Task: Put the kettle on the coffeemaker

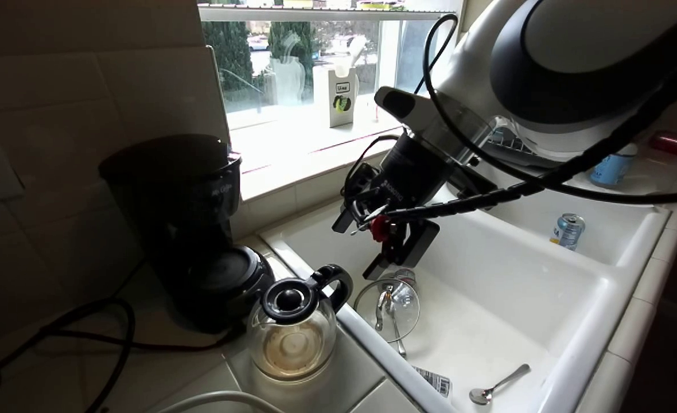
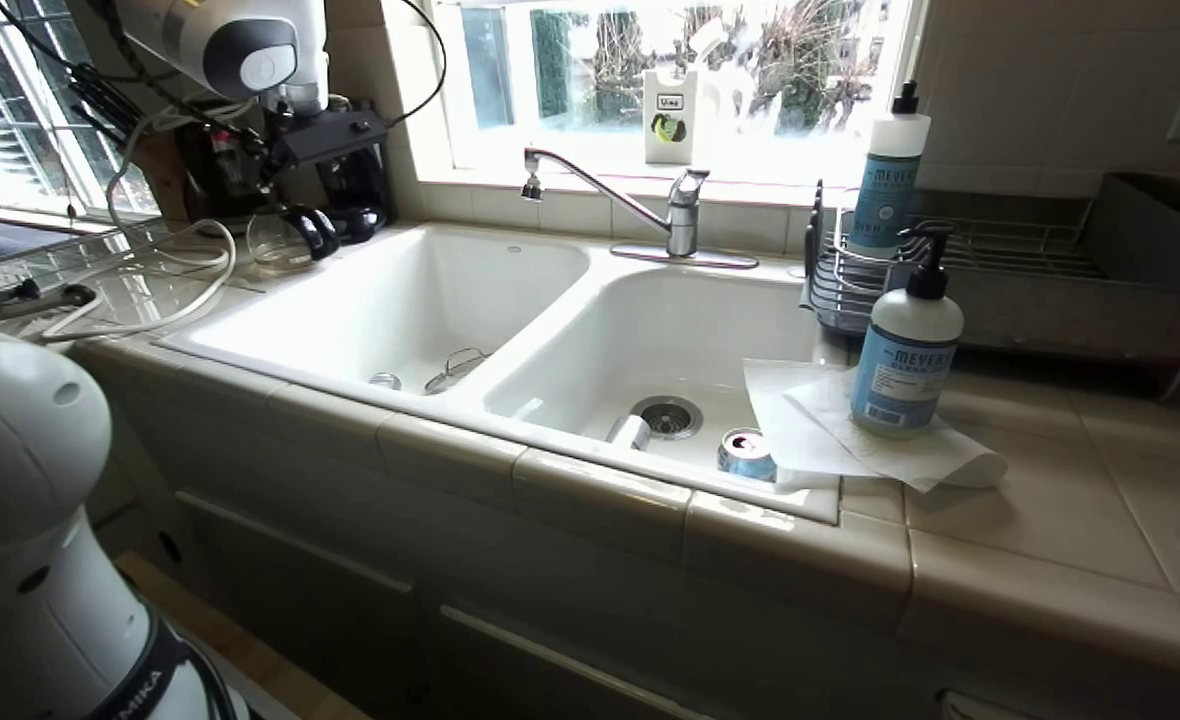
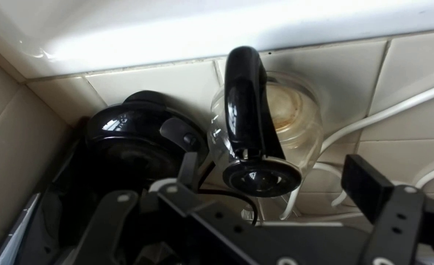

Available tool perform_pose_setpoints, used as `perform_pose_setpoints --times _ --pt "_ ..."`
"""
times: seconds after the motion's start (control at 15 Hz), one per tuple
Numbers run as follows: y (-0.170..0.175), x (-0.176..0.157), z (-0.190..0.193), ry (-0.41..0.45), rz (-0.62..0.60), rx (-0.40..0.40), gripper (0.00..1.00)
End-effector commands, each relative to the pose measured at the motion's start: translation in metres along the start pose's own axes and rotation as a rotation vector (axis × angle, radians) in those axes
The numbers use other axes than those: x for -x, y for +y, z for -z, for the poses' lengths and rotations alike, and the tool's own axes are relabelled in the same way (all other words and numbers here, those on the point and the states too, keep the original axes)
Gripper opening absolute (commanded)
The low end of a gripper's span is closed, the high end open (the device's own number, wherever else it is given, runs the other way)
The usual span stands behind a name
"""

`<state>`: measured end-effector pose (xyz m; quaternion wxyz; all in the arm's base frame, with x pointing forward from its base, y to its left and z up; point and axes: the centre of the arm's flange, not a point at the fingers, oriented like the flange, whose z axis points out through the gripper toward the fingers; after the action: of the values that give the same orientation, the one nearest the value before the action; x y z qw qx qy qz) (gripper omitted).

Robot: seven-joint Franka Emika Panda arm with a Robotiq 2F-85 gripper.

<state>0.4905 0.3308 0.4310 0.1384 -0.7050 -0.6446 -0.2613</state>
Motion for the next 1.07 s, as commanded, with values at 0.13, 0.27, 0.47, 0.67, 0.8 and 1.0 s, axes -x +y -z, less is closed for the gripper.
perform_pose_setpoints --times 0.13,0.27,0.47,0.67,0.8,1.0 --pt "-0.002 -0.002 -0.001 0.001 0.004 -0.003 1.0" --pt "-0.002 -0.003 -0.001 0.002 0.005 -0.003 1.0" --pt "-0.001 -0.002 -0.003 0.006 0.0 -0.001 1.0" --pt "-0.002 -0.004 -0.008 0.025 -0.008 -0.019 1.0" --pt "-0.004 -0.006 -0.013 0.032 -0.009 -0.027 1.0" --pt "-0.006 -0.005 -0.021 0.043 -0.01 -0.041 1.0"
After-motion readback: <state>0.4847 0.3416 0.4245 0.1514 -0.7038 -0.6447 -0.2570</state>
